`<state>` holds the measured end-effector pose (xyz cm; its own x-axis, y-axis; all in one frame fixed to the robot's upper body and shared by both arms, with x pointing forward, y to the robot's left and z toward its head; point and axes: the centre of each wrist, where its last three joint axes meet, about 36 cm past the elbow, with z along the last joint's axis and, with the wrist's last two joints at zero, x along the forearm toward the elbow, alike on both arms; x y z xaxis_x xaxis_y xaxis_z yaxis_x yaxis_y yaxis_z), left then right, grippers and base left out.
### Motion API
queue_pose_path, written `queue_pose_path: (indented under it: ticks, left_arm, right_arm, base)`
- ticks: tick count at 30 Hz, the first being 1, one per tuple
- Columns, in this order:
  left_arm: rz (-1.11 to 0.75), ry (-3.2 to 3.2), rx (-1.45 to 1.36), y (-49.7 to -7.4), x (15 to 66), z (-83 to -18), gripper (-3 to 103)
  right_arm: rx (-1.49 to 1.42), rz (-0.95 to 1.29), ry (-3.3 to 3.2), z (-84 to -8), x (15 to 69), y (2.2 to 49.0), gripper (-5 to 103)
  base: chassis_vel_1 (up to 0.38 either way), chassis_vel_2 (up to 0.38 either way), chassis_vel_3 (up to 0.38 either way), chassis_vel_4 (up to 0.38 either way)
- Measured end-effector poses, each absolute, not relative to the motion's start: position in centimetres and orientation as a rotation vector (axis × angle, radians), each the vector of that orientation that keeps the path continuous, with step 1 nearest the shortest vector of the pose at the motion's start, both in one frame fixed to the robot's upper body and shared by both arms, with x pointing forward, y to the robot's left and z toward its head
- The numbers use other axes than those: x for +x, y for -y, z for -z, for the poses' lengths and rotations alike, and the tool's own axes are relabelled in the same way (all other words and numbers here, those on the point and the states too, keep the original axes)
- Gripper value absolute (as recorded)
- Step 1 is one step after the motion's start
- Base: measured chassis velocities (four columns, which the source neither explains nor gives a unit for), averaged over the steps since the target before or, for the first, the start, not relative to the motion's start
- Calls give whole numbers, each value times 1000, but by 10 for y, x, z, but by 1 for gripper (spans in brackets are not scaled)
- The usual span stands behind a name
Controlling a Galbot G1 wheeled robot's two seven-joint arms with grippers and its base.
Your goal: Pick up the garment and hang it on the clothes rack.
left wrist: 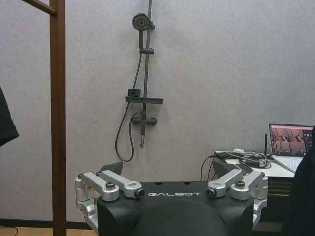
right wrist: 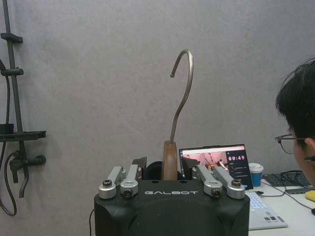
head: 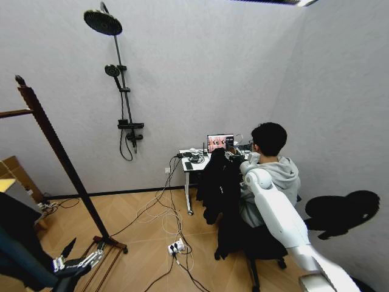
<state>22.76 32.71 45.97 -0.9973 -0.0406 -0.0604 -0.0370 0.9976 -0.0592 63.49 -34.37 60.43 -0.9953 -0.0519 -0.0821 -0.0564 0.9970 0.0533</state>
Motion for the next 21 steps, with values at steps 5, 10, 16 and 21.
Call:
queue_pose_path:
  ticks: [5, 10, 16, 21]
  left_arm:
    - [89, -3078, -60, -327, 228, -460, 100]
    - [90, -3078, -60, -327, 228, -460, 100]
    - [89, -3078, -60, -327, 228, -460, 100]
    - [89, -3078, -60, -327, 228, -460, 100]
  right_arm:
    - [-74, -91, -3062, -600, 634, 348, 21]
    - [-79, -89, -3065, -597, 631, 348, 10]
    - [-85, -76, -3071, -588, 619, 349, 10]
    - [-104, -30, -3061, -591, 604, 352, 10]
  base:
    - [0, 0, 0, 0]
    - [0, 0, 0, 0]
    - [0, 0, 0, 0]
    - [0, 0, 0, 0]
